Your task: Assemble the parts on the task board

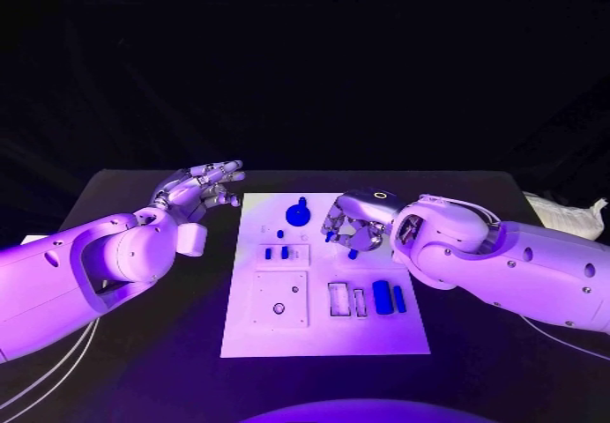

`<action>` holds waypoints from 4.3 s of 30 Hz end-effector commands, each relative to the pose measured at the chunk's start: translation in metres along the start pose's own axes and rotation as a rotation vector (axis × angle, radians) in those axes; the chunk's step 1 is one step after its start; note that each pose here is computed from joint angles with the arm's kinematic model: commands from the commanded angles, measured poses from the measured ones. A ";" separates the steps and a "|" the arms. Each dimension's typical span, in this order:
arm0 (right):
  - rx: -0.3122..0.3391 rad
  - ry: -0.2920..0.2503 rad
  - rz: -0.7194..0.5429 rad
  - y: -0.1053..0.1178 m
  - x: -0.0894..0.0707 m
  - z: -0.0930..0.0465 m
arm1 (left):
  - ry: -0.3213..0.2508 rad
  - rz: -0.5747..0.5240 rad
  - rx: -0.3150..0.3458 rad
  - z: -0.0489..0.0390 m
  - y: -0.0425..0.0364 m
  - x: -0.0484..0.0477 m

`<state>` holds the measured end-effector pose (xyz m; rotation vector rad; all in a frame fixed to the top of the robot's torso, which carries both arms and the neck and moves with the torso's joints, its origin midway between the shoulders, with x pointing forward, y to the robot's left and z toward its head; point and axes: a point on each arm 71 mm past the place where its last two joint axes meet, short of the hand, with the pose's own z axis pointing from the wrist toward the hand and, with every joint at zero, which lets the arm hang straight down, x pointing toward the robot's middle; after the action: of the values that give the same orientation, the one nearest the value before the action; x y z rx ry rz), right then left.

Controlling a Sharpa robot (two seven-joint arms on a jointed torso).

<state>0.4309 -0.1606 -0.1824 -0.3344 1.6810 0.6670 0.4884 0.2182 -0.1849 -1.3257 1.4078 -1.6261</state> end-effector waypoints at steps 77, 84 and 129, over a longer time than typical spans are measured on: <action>-0.108 0.168 -0.007 0.052 0.083 0.019 | 0.023 0.001 -0.009 0.0023 0.0038 0.0016; -0.112 0.152 0.000 0.052 0.083 0.019 | 0.022 0.001 -0.011 0.0022 0.0038 0.0013; 0.107 0.133 -0.141 -0.032 0.019 -0.023 | 0.025 0.004 -0.018 0.0021 0.0054 0.0003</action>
<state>0.4270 -0.1969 -0.2015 -0.3837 1.7492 0.4999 0.4901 0.2179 -0.1907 -1.3299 1.4330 -1.6141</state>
